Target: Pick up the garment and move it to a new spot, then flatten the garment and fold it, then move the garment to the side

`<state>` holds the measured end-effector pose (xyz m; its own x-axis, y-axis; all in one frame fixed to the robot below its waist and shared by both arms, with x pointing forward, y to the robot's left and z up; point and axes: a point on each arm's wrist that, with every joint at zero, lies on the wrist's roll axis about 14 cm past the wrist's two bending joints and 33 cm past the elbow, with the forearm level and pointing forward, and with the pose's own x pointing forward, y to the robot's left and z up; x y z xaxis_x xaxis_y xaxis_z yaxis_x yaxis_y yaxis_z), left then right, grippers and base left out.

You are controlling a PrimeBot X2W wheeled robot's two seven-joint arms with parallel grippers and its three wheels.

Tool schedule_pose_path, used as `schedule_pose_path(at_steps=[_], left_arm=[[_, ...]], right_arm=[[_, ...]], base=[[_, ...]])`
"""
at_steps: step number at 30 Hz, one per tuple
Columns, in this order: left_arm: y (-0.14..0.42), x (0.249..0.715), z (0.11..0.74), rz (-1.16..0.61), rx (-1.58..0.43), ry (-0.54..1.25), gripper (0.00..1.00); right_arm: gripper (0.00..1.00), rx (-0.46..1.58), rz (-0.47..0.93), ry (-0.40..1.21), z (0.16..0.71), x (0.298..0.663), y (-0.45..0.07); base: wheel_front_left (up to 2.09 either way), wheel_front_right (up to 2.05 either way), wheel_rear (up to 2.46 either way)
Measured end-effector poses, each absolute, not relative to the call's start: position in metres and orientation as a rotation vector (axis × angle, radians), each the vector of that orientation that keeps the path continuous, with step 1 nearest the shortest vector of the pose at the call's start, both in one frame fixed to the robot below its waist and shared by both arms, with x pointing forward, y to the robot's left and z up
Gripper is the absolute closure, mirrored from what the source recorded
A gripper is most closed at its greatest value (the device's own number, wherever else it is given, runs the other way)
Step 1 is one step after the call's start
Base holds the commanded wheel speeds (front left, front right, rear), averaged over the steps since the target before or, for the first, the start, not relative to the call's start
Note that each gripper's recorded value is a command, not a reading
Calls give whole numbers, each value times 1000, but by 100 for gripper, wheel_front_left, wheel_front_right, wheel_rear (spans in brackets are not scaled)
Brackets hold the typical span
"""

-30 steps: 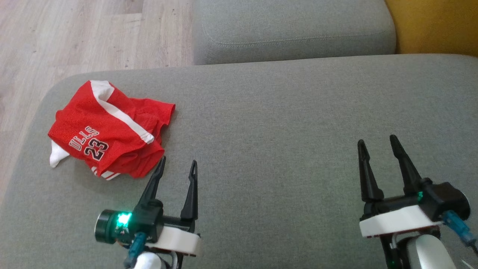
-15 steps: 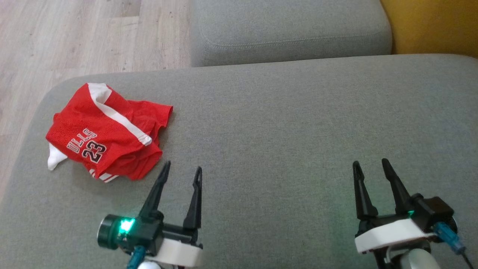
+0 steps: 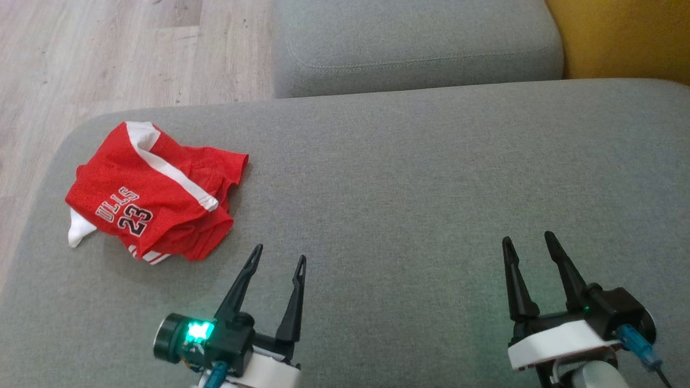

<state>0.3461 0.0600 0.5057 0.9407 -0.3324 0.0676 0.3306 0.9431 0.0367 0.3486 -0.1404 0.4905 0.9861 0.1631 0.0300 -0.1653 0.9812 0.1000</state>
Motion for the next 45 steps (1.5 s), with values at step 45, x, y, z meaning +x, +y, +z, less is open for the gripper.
schedule_pose_path(at_steps=[45], left_arm=[[232,256,486,261,49,-28,0]], right_arm=[[0,137,815,-10,505,324,62]], base=[[0,0,0]])
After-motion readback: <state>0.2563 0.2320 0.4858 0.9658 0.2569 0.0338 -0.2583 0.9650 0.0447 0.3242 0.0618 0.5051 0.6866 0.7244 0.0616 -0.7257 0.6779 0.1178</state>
